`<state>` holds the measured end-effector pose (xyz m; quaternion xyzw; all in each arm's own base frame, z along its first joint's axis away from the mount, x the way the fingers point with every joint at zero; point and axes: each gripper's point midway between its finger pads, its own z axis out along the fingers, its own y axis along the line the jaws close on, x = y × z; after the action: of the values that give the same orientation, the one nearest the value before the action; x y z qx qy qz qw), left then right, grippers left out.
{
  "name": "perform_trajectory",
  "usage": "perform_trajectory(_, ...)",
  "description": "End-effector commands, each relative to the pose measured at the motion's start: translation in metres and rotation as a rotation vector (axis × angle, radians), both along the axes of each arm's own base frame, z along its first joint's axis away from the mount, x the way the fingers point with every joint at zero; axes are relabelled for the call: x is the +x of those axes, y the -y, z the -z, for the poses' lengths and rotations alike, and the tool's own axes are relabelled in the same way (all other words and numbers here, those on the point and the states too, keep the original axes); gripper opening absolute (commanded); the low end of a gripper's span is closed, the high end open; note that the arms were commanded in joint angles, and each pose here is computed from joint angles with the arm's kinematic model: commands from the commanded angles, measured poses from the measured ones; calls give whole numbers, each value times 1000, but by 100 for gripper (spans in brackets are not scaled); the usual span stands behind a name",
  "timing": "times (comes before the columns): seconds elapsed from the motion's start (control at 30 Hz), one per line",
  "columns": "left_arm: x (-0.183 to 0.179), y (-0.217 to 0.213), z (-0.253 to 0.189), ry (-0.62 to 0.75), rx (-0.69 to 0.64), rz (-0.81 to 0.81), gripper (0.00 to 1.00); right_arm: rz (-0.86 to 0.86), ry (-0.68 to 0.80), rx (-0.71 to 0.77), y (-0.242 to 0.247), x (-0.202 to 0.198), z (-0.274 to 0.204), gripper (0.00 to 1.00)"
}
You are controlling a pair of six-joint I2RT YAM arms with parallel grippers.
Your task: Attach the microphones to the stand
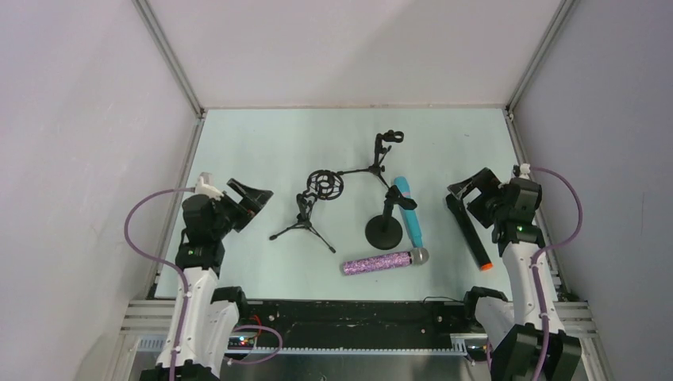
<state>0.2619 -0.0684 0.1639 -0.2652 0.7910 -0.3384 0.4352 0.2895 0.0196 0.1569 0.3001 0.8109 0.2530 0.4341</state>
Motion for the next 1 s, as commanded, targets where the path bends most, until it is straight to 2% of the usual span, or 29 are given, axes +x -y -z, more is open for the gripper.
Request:
perform_trajectory(0.0,12,-22,-34,104,34,-101,98,-71,9,38,-11,7,-17,100)
perform_trajectory(0.23,14,-35,-60,199,112,-145,98,-128,-133,11,-18,13,12,100)
perform_trajectory(0.43,15,-59,-66,251,284,-210,98,-198,-134,-81,-36,12,13,100)
perform_trajectory(0.53,21,-53,-90,286,333,-147,98,-216,-164,-59,-47,1,6,100)
perform_trajectory(0.6,29,-48,-100,282,341,-98,98,-209,-169,-79,-49,-5,4,100)
perform_trajectory(0.63,37,-45,-94,243,334,-62,98,-204,-166,-82,-49,-8,2,100)
perform_trajectory(0.67,40,-43,-107,242,333,-43,98,-206,-167,-76,-50,-9,1,100)
perform_trajectory(0.7,46,-38,-96,185,322,9,98,-211,-164,-69,-52,-12,-1,100)
perform_trajectory(0.8,67,-32,-112,135,328,72,98,-217,-161,-73,-52,-17,-6,100)
perform_trajectory(0.83,69,-26,-125,135,350,97,98,-220,-167,-80,-51,-19,-7,100)
perform_trajectory(0.87,78,-30,-119,92,391,88,98,-223,-178,-81,-50,-22,-7,100)
perform_trajectory(0.9,78,-20,-136,99,423,116,98,-226,-175,-90,-48,-22,-10,100)
perform_trajectory(0.93,84,-23,-126,42,492,106,98,-228,-183,-92,-47,-24,-9,100)
perform_trajectory(0.97,85,-10,-146,71,533,129,98,-228,-179,-101,-45,-24,-11,100)
